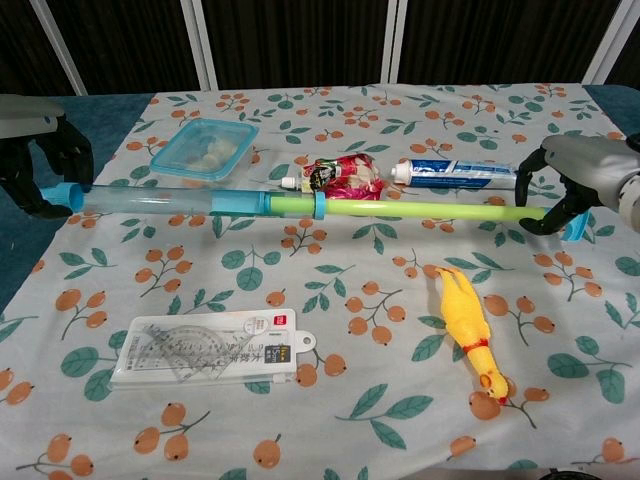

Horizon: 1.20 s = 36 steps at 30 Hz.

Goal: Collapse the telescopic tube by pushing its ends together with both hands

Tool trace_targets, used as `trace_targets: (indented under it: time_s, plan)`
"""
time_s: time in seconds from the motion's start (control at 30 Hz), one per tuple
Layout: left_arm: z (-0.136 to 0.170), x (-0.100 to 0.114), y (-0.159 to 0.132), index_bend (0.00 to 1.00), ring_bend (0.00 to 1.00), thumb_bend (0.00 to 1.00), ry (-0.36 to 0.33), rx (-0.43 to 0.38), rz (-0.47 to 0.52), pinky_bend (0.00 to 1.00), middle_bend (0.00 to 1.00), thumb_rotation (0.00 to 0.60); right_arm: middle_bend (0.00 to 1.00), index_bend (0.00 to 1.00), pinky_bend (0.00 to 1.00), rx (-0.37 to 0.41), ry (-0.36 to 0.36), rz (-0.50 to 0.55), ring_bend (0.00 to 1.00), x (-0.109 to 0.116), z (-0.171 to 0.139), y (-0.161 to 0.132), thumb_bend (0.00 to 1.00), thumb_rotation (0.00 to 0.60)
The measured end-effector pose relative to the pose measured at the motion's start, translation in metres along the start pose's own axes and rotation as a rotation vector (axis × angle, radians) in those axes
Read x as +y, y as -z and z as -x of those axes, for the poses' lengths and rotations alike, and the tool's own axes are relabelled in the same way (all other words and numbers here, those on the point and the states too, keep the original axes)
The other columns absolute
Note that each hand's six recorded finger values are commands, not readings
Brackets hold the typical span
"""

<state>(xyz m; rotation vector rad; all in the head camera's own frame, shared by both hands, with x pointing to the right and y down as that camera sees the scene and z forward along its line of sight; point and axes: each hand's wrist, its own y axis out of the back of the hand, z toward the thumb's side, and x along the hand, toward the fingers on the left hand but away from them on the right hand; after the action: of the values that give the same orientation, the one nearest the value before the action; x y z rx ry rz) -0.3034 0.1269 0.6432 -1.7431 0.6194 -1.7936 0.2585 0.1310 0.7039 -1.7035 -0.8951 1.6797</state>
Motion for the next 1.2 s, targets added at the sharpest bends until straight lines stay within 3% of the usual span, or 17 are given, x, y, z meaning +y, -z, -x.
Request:
trace_targets:
  time_s: [1.2]
  plan:
    - [0.0007, 0.0027, -0.0003, 0.54, 0.26, 0.35, -0.004, -0.010, 0.002, 0.37, 0.44, 0.600, 0.21, 0.75, 0.20, 0.012, 0.007, -0.007, 0.10, 0.0025, -0.0034, -0.0060, 0.44, 0.600]
